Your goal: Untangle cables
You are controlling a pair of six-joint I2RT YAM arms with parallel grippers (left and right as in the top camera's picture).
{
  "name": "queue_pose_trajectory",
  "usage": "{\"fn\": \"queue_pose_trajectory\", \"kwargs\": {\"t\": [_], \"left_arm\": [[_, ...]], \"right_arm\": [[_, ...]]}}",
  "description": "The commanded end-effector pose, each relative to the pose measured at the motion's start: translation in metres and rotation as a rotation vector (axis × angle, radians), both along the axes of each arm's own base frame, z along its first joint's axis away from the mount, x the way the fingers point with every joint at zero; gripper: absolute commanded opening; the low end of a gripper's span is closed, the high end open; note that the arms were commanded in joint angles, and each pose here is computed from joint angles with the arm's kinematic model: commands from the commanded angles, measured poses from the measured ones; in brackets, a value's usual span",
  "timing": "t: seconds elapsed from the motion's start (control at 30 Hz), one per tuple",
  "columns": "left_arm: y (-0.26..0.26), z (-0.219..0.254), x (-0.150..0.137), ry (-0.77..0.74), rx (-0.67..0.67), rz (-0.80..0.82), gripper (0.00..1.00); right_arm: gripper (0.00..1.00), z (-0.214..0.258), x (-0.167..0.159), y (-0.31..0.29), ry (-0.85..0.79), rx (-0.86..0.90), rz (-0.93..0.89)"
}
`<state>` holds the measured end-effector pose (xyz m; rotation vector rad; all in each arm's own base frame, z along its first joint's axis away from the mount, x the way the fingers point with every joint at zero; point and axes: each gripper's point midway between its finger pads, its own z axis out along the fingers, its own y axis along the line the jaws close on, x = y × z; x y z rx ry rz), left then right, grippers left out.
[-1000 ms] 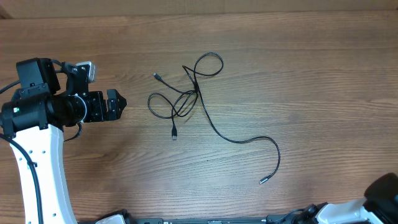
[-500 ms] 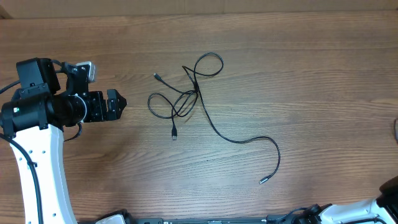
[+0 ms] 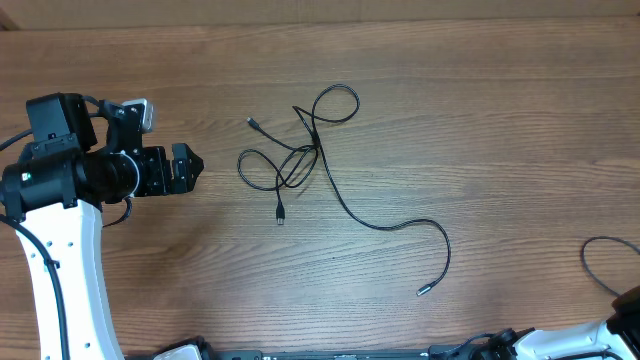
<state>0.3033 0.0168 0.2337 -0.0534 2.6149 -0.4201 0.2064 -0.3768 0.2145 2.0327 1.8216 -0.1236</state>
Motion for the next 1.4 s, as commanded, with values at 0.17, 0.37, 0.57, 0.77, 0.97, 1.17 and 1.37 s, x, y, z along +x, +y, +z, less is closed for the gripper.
{"fn": "queue_pose_trajectory", "kwargs": {"t": [0.17,0.37,0.57,0.77,0.97,1.17,1.37], "left_arm": [[-0.003,0.006,0.001,-0.018,-0.016,0.001,1.0],[-0.003,0.006,0.001,-0.018,-0.016,0.001,1.0],[-0.003,0.006,0.001,-0.018,-0.016,0.001,1.0],[-0.003,0.006,0.001,-0.018,-0.016,0.001,1.0],[-0.003,0.006,0.001,-0.018,-0.016,0.001,1.0],[-0.003,0.006,0.001,-0.018,-0.016,0.001,1.0],[-0.003,0.006,0.001,-0.018,-0.016,0.001,1.0]], "right_arm": [[1.0,0.004,0.054,0.041,-0.164,0.09,0.298],[1.0,0.0,0.095,0.09,-0.127,0.12,0.513],[1.0,0.0,0.158,0.177,-0.106,0.125,0.798],[1.0,-0.002,0.206,0.276,-0.103,0.123,1.061],[1.0,-0.014,0.232,0.374,-0.097,0.13,1.3],[1.0,-0.034,0.239,0.467,-0.081,0.147,1.507],[1.0,-0.075,0.23,0.558,-0.023,0.186,1.702]]}}
